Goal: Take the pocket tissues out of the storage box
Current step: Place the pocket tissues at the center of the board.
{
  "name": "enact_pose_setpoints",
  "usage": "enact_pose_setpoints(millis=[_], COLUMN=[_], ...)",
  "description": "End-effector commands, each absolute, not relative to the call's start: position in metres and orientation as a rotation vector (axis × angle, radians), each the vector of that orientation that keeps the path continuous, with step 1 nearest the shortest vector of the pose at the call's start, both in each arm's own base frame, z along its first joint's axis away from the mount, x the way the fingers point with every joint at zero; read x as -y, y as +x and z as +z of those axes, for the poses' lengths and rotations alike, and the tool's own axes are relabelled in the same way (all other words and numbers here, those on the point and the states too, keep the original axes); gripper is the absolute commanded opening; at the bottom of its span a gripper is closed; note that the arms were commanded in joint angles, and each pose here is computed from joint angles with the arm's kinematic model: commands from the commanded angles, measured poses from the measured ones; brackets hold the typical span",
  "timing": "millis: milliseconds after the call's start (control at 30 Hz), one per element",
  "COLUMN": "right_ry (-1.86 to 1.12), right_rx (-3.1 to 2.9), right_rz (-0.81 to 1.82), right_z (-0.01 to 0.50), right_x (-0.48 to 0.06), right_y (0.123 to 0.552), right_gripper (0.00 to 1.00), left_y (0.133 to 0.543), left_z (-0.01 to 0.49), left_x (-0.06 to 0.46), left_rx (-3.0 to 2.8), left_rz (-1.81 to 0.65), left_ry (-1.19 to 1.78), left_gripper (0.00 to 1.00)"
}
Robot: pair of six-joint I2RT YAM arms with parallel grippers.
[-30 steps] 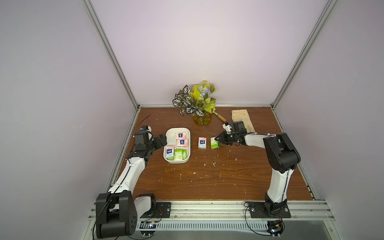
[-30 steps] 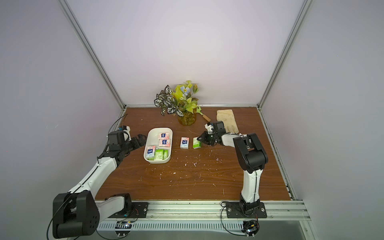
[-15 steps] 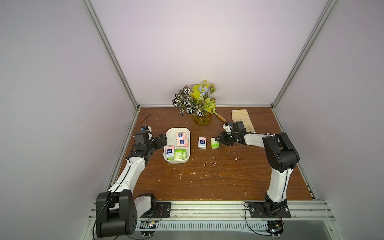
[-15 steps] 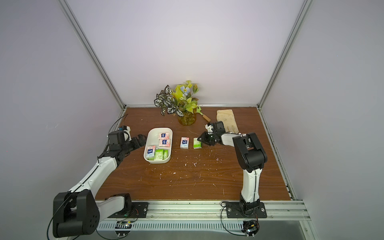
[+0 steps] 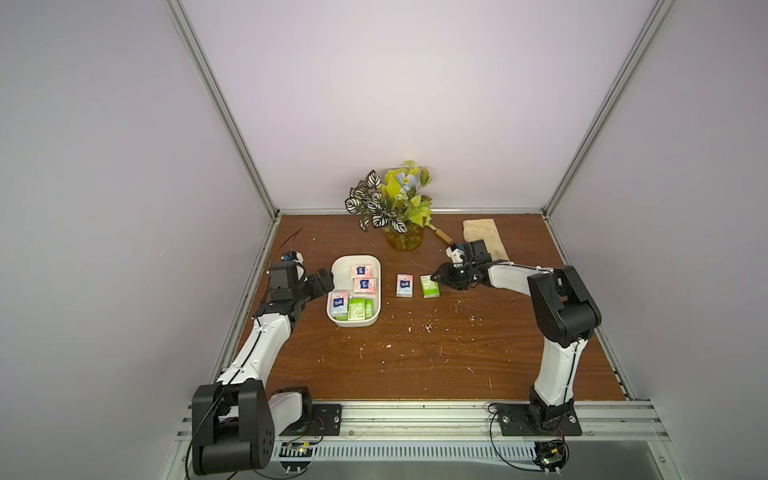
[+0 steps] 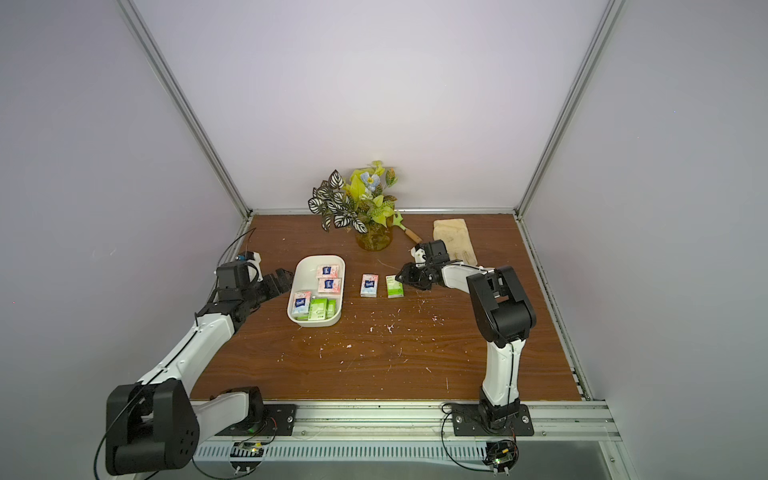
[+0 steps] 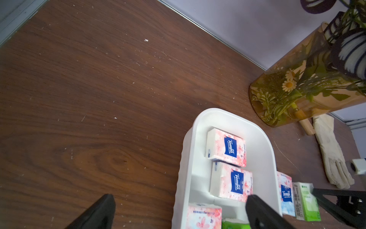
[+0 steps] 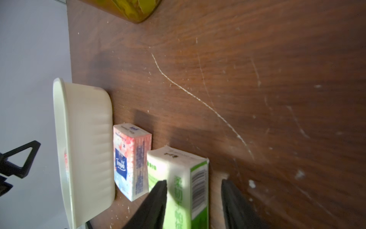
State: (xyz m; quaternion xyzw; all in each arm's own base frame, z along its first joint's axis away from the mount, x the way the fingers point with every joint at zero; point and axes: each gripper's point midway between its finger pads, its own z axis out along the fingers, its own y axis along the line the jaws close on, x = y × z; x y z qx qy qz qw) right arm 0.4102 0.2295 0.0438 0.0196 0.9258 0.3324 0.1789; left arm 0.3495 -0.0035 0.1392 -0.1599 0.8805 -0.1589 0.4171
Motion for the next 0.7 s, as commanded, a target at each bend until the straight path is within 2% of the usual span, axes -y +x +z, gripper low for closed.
enact_pose_setpoints(millis=[0, 300, 400, 533, 667], right_ry=[0.009, -0.266, -0.344, -0.406, -0.437], right_rx=[-2.584, -2.467, -2.434, -2.361, -2.352], right_rz=[0.827, 0.671, 0.75, 1.02, 1.156], right_z=[0.074, 0.149, 0.174, 0.205, 0.213], right_x=[-0.22, -0.248, -0.278, -0.338, -0.387], right_y=[0.415, 0.412, 0.401, 0.372, 0.345], right_gripper=[0.52, 0.57, 0.57, 0.58, 0.59], left_y=[0.35, 0.347, 0.347, 0.348, 0.347], left_z=[0.14, 0.126, 0.118, 0.108, 0.101], left_x=[-0.001, 0.012, 0.018, 0.025, 0.027], left_rx=[-2.211, -2.232, -2.25, -2.285, -2.302], left_rz=[-0.384, -0.49, -0.542, -0.592, -0.608], left_ry=[-0.401, -0.418, -0.427, -0.419, -0.42], left_gripper=[0.99, 0.99, 0.91, 0.79, 0.72])
